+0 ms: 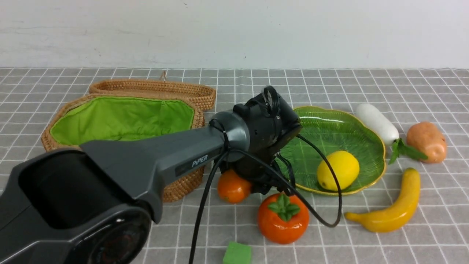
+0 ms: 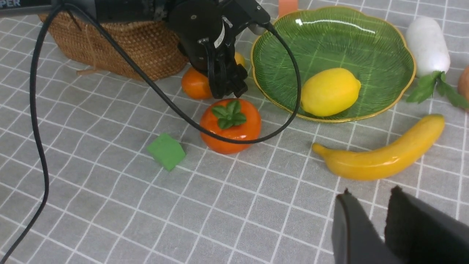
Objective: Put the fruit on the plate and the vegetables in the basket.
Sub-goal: Grab the mango with your left arm and place it on the right plate
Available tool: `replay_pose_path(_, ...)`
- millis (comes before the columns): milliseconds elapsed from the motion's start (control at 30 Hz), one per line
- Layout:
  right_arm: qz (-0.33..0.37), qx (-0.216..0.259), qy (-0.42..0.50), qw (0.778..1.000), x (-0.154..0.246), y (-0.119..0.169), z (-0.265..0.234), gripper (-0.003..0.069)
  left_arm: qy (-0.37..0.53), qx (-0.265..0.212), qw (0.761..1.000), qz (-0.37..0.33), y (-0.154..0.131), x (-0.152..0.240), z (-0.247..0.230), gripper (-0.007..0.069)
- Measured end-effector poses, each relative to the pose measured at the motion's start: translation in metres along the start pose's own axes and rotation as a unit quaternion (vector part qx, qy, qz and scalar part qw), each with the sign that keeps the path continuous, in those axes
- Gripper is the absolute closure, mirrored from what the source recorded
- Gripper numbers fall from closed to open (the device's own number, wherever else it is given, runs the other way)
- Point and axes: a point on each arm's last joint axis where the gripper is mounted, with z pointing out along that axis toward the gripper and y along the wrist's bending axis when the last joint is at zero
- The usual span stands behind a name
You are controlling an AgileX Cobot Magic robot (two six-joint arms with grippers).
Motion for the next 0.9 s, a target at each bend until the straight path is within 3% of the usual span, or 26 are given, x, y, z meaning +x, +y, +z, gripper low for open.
replay_pose_path(200,0.000,-0.001,-0.002,1.000,0.000,0.000,0.000,0.0501,-0.040,-0.005,0.999,-0.023,0.012,-0.019,-0.053,0.0081)
replay_pose_path(400,0.000,-0.001,-0.006,1.000,-0.001,0.000,0.000,0.0501,-0.156,0.067,0.985,-0.035,0.010,-0.044,-0.106,0.0081)
replay_pose_path(567,0.002,-0.004,0.002,1.000,0.000,0.001,0.000,0.0501,-0.196,0.136,0.971,0.021,-0.018,-0.055,-0.077,0.0081)
replay_pose_path(733,0.004,-0.009,0.012,1.000,0.002,0.002,0.000,0.0499,-0.196,0.145,0.968,0.061,-0.036,-0.055,-0.044,0.0081)
replay_pose_path(900,0.005,-0.009,0.013,1.000,0.002,0.002,0.000,0.0498,-0.194,0.144,0.968,0.068,-0.036,-0.055,-0.042,-0.0020)
